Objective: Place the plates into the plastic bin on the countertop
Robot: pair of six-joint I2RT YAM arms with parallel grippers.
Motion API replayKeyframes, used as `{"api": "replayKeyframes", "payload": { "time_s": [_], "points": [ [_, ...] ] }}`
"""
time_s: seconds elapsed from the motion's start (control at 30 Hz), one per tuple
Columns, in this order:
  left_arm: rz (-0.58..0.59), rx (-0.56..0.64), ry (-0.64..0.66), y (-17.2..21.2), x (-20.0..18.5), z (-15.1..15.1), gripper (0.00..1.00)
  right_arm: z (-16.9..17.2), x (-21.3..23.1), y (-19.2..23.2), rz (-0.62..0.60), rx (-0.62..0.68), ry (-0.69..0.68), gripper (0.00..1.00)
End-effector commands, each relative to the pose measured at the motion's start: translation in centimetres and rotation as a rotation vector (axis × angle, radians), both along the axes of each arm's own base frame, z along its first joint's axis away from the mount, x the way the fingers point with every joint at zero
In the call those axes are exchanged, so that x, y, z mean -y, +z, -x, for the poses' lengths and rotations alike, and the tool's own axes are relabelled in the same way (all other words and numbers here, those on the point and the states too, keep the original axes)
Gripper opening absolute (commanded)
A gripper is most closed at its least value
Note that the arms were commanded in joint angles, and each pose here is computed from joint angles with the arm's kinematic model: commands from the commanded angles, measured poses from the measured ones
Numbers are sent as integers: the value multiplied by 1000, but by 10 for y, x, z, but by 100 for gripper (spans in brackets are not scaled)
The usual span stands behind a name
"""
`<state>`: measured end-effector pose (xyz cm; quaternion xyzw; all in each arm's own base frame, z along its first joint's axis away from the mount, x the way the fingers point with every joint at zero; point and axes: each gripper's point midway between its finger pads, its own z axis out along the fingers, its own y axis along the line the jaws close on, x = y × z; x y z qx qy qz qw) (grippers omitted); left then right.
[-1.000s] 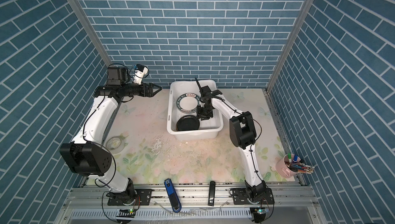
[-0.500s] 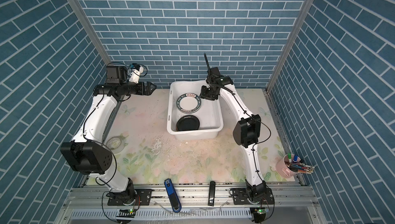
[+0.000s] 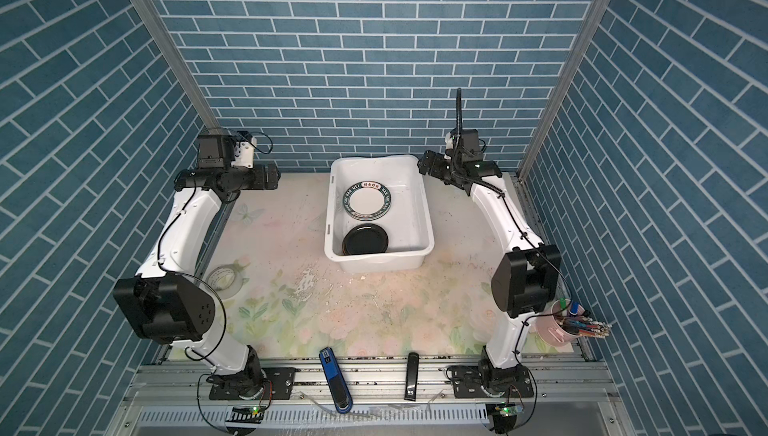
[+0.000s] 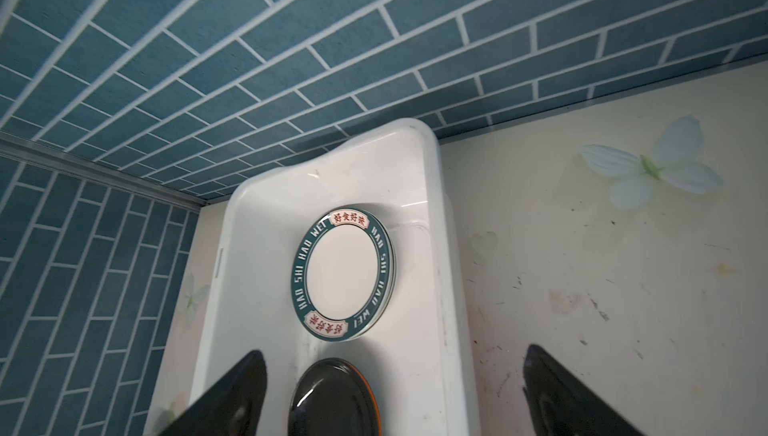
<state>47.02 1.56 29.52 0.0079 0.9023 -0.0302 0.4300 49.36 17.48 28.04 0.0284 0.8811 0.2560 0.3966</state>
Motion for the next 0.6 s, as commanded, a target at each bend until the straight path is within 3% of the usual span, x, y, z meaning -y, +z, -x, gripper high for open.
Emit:
{"api": "replayKeyframes", "payload": {
  "time_s": [0.0, 0.13, 0.33, 0.57],
  "points": [
    [-40, 23, 20, 19, -9, 20, 100, -7, 18, 41, -48, 220, -41, 99],
    [-83, 55, 88, 27, -21, 41, 99, 6, 50, 23, -3, 235, -91, 99],
    [-100, 40, 127, 7, -26, 70, 100, 25, 96, -14, 47, 263, -214, 99],
    [-84, 148, 117, -29, -20, 92, 100, 59, 168, -62, 226, 254, -353, 99]
  ]
}}
